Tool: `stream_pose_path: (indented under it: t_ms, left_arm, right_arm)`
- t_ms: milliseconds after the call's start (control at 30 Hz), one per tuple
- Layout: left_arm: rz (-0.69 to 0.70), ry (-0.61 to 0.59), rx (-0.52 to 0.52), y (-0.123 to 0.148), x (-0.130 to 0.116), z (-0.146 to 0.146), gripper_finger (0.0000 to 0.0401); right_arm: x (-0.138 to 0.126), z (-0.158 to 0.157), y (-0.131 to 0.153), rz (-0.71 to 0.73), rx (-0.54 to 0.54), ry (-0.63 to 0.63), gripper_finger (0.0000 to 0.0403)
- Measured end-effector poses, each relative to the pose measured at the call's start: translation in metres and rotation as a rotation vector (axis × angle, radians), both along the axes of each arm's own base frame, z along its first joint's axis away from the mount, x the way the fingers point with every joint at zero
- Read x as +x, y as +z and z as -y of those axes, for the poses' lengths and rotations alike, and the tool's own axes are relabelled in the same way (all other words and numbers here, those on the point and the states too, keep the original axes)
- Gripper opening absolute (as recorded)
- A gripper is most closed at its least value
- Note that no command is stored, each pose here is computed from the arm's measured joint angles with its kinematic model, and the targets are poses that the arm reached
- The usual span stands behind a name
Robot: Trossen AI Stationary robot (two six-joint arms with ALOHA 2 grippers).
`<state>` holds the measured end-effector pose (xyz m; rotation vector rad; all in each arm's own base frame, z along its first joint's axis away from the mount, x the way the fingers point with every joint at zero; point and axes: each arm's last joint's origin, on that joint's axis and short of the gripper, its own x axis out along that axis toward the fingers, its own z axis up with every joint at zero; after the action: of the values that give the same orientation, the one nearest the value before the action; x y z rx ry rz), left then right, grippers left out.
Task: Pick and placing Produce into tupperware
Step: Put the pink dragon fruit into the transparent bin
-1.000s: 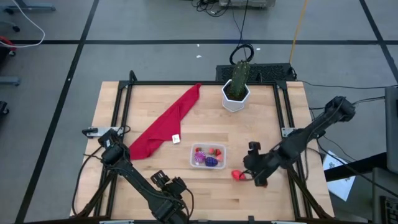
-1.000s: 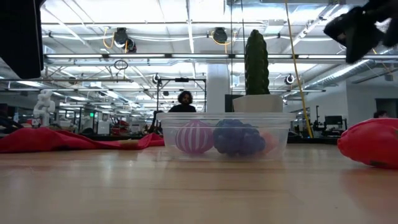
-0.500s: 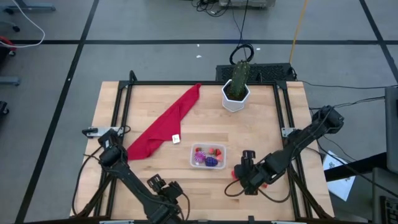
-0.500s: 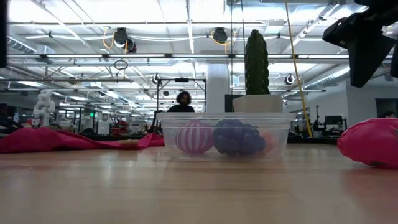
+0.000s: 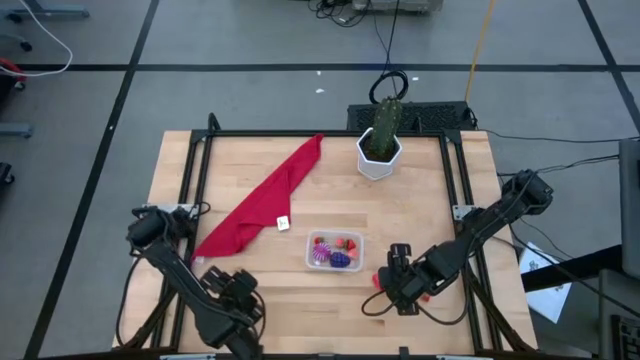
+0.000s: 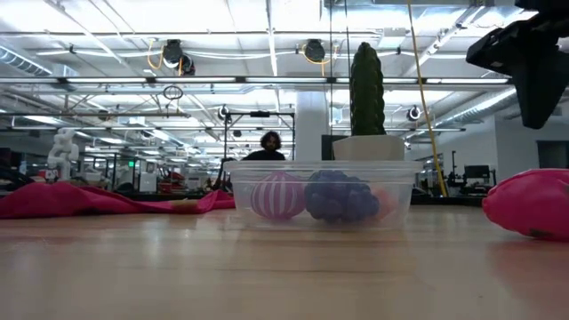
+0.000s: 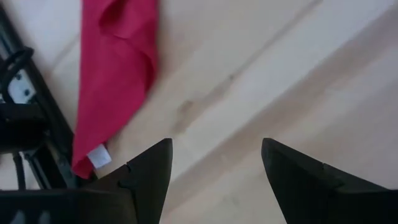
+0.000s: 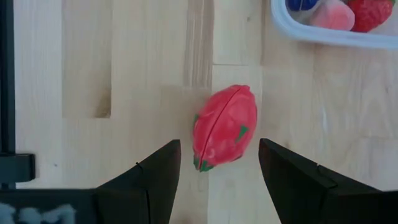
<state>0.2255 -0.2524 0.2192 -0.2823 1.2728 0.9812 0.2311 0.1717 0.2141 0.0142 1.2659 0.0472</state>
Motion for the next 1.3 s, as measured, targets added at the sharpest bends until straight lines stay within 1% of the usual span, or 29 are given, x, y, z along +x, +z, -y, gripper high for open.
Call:
stream_pose_path:
  t_ms: [133,267,433,567,833,1033,1167,1300]
  left_arm:
    - [0.006,0.01,0.016,-0.001,-0.006,-0.006,0.0253]
    - [0.002,0.008,0.023,-0.003,-0.006,-0.007,0.0253]
    - [0.021,0.008,0.001,-0.006,-0.005,-0.006,0.0253]
    - [0.035,0.003,-0.017,-0.007,-0.004,-0.003,0.0253]
    - [0.038,0.001,-0.02,-0.007,-0.004,-0.003,0.0253]
    - [0.04,-0.001,-0.023,-0.007,-0.004,-0.002,0.0253]
    - [0.062,-0.012,-0.014,-0.007,-0.004,-0.002,0.0253]
    - [0.069,-0.016,-0.01,-0.007,-0.003,-0.002,0.0253]
  right_arm:
    - [0.002,0.002,0.0,0.001,-0.008,0.015,0.0208]
    - [0.006,0.009,0.0,0.002,-0.006,-0.027,0.0208]
    - [0.012,0.017,0.0,0.001,-0.002,-0.076,0.0208]
    - [0.014,0.02,0.0,0.002,-0.001,-0.091,0.0208]
    - [0.015,0.022,0.0,0.003,0.008,-0.112,0.0208]
    - [0.018,0.018,0.001,0.017,0.068,-0.078,0.0208]
    - [0.02,0.017,0.002,0.041,0.093,-0.098,0.021]
    - [0.02,0.017,0.002,0.038,0.103,-0.127,0.0222]
